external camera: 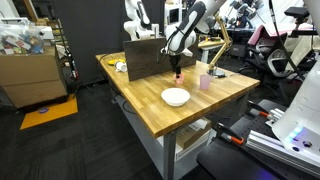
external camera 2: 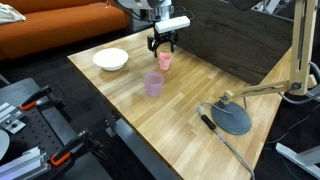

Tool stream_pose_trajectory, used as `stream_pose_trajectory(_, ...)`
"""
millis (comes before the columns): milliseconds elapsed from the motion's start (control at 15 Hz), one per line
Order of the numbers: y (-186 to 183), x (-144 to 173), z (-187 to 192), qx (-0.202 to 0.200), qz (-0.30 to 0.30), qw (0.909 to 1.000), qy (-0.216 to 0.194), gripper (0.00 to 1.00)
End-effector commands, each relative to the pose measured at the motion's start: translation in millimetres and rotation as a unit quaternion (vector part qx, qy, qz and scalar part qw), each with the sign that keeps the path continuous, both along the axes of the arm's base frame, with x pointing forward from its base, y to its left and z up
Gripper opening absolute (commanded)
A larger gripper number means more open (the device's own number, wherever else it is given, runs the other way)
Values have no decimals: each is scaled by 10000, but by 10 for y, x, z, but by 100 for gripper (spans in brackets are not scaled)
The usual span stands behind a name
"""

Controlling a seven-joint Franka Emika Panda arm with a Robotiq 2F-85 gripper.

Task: Flip the switch of the desk lamp. Pick up the light pink cup from the table and pour some of its water in the white dish.

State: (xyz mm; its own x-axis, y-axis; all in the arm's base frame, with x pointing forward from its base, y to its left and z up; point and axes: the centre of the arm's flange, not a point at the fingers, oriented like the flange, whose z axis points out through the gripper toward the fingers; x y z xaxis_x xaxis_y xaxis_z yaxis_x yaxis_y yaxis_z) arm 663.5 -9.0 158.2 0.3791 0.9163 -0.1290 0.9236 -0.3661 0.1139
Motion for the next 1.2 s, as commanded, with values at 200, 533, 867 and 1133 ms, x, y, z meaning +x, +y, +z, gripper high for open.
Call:
stream_pose_trajectory(200,-33,66,-19,-85,104,9998,146,100)
stream_pose_trajectory(533,22,146,22,-37,126,9999,55,100)
stream_pose_trajectory(867,40,140,-15,-19,135,9999,95,76)
stream_pose_trajectory(1133,43,124,-86,-12,133,9998,172,44)
